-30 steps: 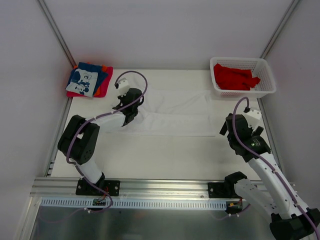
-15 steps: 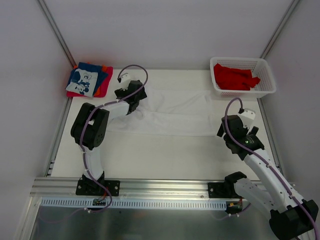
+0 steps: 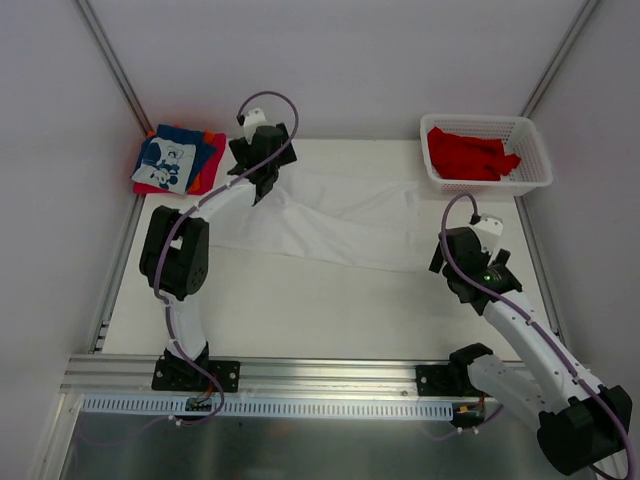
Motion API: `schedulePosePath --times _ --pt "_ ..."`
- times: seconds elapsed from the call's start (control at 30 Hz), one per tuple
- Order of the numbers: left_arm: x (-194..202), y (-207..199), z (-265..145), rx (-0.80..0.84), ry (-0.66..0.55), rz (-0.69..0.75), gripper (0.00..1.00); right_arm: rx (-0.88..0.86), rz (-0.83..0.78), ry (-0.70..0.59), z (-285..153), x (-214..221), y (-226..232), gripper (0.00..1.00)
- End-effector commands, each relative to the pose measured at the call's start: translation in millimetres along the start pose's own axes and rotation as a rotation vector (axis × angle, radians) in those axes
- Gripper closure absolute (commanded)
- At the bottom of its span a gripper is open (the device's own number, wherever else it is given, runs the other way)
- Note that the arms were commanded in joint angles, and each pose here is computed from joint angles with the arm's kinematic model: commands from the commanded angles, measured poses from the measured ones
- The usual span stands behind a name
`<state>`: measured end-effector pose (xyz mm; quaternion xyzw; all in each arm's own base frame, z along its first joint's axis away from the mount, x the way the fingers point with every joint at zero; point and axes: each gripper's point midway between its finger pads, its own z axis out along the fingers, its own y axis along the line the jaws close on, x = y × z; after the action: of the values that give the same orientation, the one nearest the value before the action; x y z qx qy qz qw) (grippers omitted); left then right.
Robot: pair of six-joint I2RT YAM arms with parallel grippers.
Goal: Fold and stack the t-shirts
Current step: Fold the tshirt
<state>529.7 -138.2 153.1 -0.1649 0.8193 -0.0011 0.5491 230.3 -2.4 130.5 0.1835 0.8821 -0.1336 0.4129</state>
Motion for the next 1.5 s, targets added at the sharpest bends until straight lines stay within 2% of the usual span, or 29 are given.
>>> schedulePosePath --times 0.0,0.1,0.13,0.2,0.33,0.4,0.53,0.57,0.63,0.67,0.7,0.83,0.87,0.93,1.03,1.23,1.47 --pt "-99.8 -19.3 1.0 0.061 -0.115 0.024 0.01 -0.062 -0.004 -0.041 -7.6 -27.2 17.2 0.00" --pt "-113.2 -9.5 -1.7 0.071 -0.135 0.007 0.01 -0.124 -0.006 -0.044 -19.7 -49.4 31.2 0.01" --pt "-128.1 -17.1 -8.7 0.148 -0.165 -0.024 0.01 -0.142 -0.010 -0.047 -22.4 -53.9 35.0 0.01" --pt "-135.0 -11.2 -0.6 0.201 -0.151 -0.070 0.01 -0.171 -0.012 -0.047 -30.0 -65.0 41.5 0.00" --pt "-119.2 -21.7 15.8 0.282 -0.040 -0.038 0.01 -0.188 -0.013 -0.057 -37.0 -69.0 41.1 0.01" --pt "-98.4 -27.1 26.8 0.305 0.053 -0.014 0.01 -0.187 -0.014 -0.065 -38.2 -67.1 37.2 0.00" --pt "-74.4 -14.8 40.2 0.240 0.111 -0.058 0.01 -0.185 -0.018 -0.073 -39.0 -62.9 32.2 0.00" --pt "-58.1 -9.4 39.8 0.227 0.149 -0.061 0.01 -0.186 -0.019 -0.072 -39.0 -62.4 32.1 0.00" --pt "-53.9 -7.5 27.8 0.236 0.169 -0.090 0.01 -0.189 -0.027 -0.076 -37.1 -62.2 33.6 0.00" --pt "-32.5 -0.5 23.2 0.223 0.216 -0.092 0.01 -0.193 -0.031 -0.074 -35.9 -62.0 35.6 0.01" --pt "-34.9 1.7 10.5 0.229 0.220 -0.107 0.01 -0.199 -0.033 -0.068 -35.2 -61.4 37.9 0.01" --pt "-12.5 36.6 -26.7 0.125 0.249 -0.145 0.01 -0.283 -0.023 -0.030 -26.7 -58.7 68.0 0.00" --pt "2.6 48.1 -34.5 0.097 0.272 -0.133 0.01 -0.307 -0.020 -0.021 -25.9 -59.4 75.8 0.01" --pt "-6.4 61.3 -49.9 0.063 0.238 -0.119 0.01 -0.332 -0.017 0.011 -23.8 -59.6 88.0 0.00" --pt "8.5 83.9 -61.5 -0.001 0.253 -0.083 0.01 -0.373 -0.018 0.056 -21.6 -55.5 103.8 0.00" --pt "61.8 122.3 -84.5 -0.107 0.331 -0.095 0.01 -0.350 -0.022 0.064 -20.2 -41.9 92.7 0.00" --pt "97.3 151.3 -85.3 -0.246 0.364 -0.116 0.01 -0.333 -0.015 0.034 -29.3 -36.7 72.3 0.01"
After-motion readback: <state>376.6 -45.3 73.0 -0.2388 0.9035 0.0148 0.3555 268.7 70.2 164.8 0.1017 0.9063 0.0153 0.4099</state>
